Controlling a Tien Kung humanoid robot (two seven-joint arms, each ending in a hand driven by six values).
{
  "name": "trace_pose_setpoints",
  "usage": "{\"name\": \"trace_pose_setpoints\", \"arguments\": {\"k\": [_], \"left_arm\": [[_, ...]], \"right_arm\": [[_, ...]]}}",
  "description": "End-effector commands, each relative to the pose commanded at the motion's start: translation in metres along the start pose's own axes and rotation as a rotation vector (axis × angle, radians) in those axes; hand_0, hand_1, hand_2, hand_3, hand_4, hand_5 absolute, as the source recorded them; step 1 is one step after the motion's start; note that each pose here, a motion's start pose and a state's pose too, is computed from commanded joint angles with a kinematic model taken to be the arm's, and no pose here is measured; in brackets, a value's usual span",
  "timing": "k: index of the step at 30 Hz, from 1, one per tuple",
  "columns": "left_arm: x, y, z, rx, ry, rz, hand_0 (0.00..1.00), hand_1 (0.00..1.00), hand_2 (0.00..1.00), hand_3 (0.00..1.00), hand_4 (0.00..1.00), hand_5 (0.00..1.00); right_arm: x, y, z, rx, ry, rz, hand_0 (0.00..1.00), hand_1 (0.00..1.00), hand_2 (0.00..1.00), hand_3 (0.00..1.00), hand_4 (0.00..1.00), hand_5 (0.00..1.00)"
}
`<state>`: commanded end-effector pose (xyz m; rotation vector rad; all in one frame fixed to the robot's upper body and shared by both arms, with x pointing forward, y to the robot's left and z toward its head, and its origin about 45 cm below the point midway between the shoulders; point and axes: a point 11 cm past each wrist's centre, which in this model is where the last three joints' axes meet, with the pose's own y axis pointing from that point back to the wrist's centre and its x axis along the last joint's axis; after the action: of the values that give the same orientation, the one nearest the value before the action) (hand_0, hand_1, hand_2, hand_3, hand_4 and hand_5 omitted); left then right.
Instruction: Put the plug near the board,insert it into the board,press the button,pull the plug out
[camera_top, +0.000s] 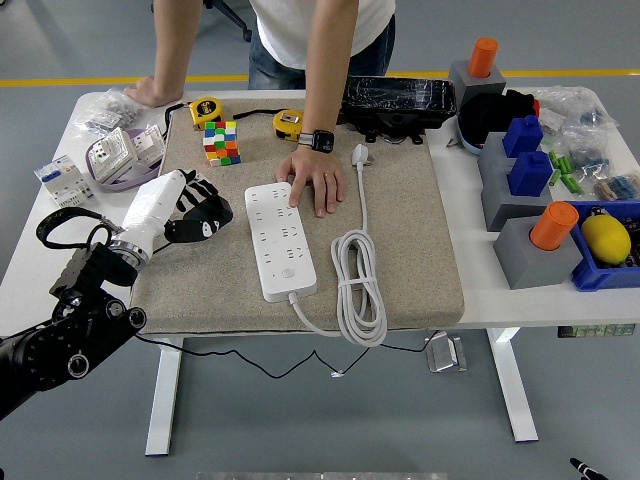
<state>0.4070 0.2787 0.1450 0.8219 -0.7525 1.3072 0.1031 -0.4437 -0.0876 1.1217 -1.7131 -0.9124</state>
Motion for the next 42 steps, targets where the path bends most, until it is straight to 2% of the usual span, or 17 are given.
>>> {"name": "trace_pose_setpoints", "arguments": {"k": [1, 6, 7, 12, 13, 18, 19, 23, 24, 25, 28, 30, 31, 33, 36, 37, 42], "left_arm": [[-0.001, 0.0, -0.001, 0.006, -0.002, -0.005, 0.429, 0.516, 0.549, 0.571, 0.762, 0.01], [-0.007, 0.002, -0.006, 0.028, -0.016, -0.031, 0.429, 0.516, 0.549, 0.571, 0.762, 0.01], [-0.008, 0.002, -0.007, 0.031, -0.016, -0.033, 0.449, 0.612, 0.557, 0.577, 0.929, 0.163], [-0.009, 0.003, -0.009, 0.032, -0.019, -0.036, 0.449, 0.612, 0.557, 0.577, 0.929, 0.163], [-0.008, 0.003, -0.009, 0.031, -0.018, -0.033, 0.643, 0.739, 0.712, 0.735, 0.998, 0.329], [-0.005, 0.004, -0.008, 0.013, 0.009, -0.009, 0.643, 0.739, 0.712, 0.735, 0.998, 0.329], [-0.004, 0.005, -0.007, 0.011, 0.018, -0.006, 0.668, 0.764, 0.771, 0.782, 0.998, 0.396], [0.001, 0.008, -0.002, -0.018, 0.069, 0.025, 0.668, 0.764, 0.771, 0.782, 0.998, 0.396], [0.002, 0.009, 0.0, -0.022, 0.089, 0.033, 0.668, 0.764, 0.771, 0.782, 0.998, 0.396], [0.004, 0.011, 0.002, -0.023, 0.119, 0.039, 0.616, 0.748, 0.745, 0.765, 0.998, 0.419], [0.01, 0.016, 0.008, -0.04, 0.229, 0.068, 0.616, 0.748, 0.745, 0.765, 0.998, 0.419], [0.018, 0.022, 0.015, -0.062, 0.355, 0.106, 0.616, 0.748, 0.745, 0.765, 0.998, 0.419], [0.022, 0.023, 0.018, -0.066, 0.408, 0.118, 0.446, 0.625, 0.604, 0.618, 0.941, 0.416], [0.029, 0.027, 0.02, -0.065, 0.526, 0.144, 0.446, 0.625, 0.604, 0.618, 0.941, 0.416], [0.035, 0.029, 0.009, 0.013, 0.683, 0.179, 0.446, 0.625, 0.604, 0.618, 0.941, 0.416], [0.036, 0.029, 0.004, 0.044, 0.733, 0.191, 0.438, 0.563, 0.533, 0.558, 0.838, 0.357], [0.035, 0.033, -0.018, 0.14, 0.847, 0.216, 0.438, 0.563, 0.533, 0.558, 0.838, 0.357]], "right_arm": [[0.0, 0.0, 0.0, 0.0, 0.0, 0.0, 0.602, 0.642, 0.64, 0.555, 0.956, 0.495], [0.0, 0.0, 0.0, 0.0, -0.001, 0.0, 0.602, 0.642, 0.64, 0.555, 0.956, 0.495], [0.0, 0.0, 0.0, 0.0, -0.001, 0.0, 0.602, 0.642, 0.64, 0.555, 0.956, 0.494], [0.0, 0.0, 0.0, -0.001, -0.001, 0.0, 0.602, 0.642, 0.64, 0.555, 0.956, 0.494], [0.0, 0.0, 0.0, -0.001, 0.0, -0.001, 0.601, 0.642, 0.641, 0.555, 0.956, 0.494], [0.0, 0.0, 0.0, 0.0, 0.0, -0.001, 0.601, 0.642, 0.641, 0.555, 0.956, 0.494], [0.0, 0.0, 0.0, 0.0, 0.0, -0.001, 0.602, 0.642, 0.64, 0.554, 0.956, 0.493], [0.0, 0.0, -0.001, 0.002, -0.001, -0.001, 0.602, 0.642, 0.64, 0.554, 0.956, 0.493], [0.0, 0.0, -0.001, 0.002, -0.001, -0.001, 0.602, 0.642, 0.64, 0.554, 0.956, 0.493], [0.0, 0.0, -0.001, 0.001, 0.0, 0.0, 0.603, 0.642, 0.64, 0.554, 0.956, 0.493], [0.0, 0.0, -0.001, 0.001, 0.001, 0.0, 0.603, 0.642, 0.64, 0.554, 0.956, 0.493], [0.0, 0.0, 0.0, -0.001, 0.001, 0.001, 0.603, 0.642, 0.64, 0.554, 0.956, 0.493], [0.0, 0.0, 0.0, -0.001, 0.001, 0.001, 0.601, 0.643, 0.641, 0.554, 0.956, 0.493], [0.0, 0.0, 0.0, -0.002, 0.002, 0.002, 0.601, 0.643, 0.641, 0.554, 0.956, 0.493], [0.001, 0.0, 0.0, -0.002, 0.003, 0.003, 0.601, 0.643, 0.641, 0.554, 0.956, 0.493], [0.001, 0.0, -0.001, -0.002, 0.002, 0.004, 0.602, 0.642, 0.641, 0.554, 0.955, 0.493], [-0.001, -0.001, -0.001, -0.004, 0.0, 0.002, 0.602, 0.642, 0.641, 0.554, 0.955, 0.493]]}}
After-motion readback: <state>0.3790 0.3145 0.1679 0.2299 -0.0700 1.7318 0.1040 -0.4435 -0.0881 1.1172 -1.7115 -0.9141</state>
